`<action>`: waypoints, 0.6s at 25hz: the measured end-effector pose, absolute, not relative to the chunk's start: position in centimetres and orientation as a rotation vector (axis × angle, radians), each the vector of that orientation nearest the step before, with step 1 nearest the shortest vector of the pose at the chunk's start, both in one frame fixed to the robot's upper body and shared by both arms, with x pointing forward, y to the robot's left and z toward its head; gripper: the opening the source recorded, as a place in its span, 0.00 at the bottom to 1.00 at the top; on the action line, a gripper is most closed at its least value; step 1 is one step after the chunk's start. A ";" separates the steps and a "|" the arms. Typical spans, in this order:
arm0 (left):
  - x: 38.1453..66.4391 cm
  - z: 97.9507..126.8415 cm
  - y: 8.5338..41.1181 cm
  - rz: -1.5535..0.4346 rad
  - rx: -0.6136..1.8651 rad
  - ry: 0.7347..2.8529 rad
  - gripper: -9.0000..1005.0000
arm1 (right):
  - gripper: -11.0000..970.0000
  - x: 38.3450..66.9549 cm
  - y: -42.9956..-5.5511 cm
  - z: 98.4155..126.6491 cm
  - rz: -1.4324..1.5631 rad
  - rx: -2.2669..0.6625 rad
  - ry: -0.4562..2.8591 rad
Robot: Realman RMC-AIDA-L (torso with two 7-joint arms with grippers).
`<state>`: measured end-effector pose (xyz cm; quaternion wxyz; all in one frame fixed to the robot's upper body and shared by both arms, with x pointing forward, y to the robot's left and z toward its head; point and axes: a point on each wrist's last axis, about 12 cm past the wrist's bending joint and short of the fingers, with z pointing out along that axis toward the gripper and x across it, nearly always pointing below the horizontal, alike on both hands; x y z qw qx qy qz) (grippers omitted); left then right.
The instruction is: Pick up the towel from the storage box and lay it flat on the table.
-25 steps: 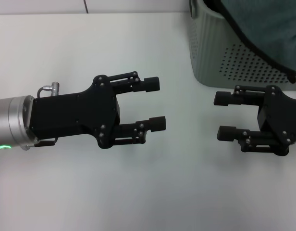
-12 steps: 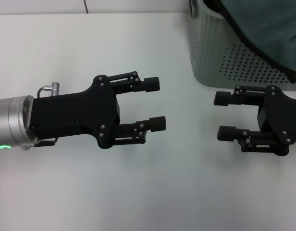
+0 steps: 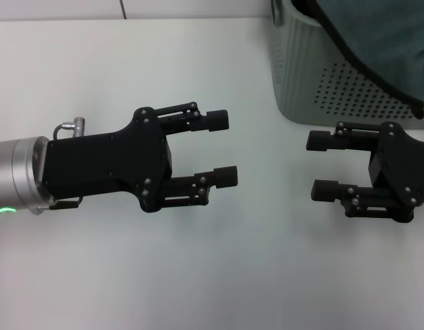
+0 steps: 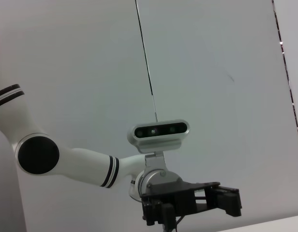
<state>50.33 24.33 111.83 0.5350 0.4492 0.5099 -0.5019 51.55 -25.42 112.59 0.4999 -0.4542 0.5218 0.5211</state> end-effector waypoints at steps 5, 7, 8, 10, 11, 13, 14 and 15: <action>50.3 111.8 24.3 -1.196 1.070 1.215 0.72 | 0.68 51.6 -25.4 112.6 1.260 -1.098 1.262; 50.3 111.8 24.3 -1.196 1.070 1.215 0.72 | 0.68 51.6 -25.4 112.6 1.260 -1.098 1.262; 50.3 111.8 24.3 -1.196 1.070 1.215 0.72 | 0.68 51.6 -25.4 112.6 1.260 -1.099 1.262; 50.3 111.8 24.3 -1.196 1.070 1.215 0.72 | 0.68 51.6 -25.4 112.6 1.260 -1.098 1.262; 50.3 111.8 24.3 -1.196 1.070 1.215 0.72 | 0.68 51.6 -25.4 112.6 1.260 -1.098 1.262; 50.3 111.8 24.3 -1.196 1.070 1.215 0.72 | 0.68 51.6 -25.4 112.6 1.260 -1.098 1.262; 50.3 111.8 24.3 -1.196 1.070 1.215 0.72 | 0.68 51.6 -25.4 112.6 1.260 -1.098 1.262; 50.3 111.8 24.3 -1.196 1.070 1.215 0.72 | 0.68 51.6 -25.4 112.6 1.260 -1.098 1.262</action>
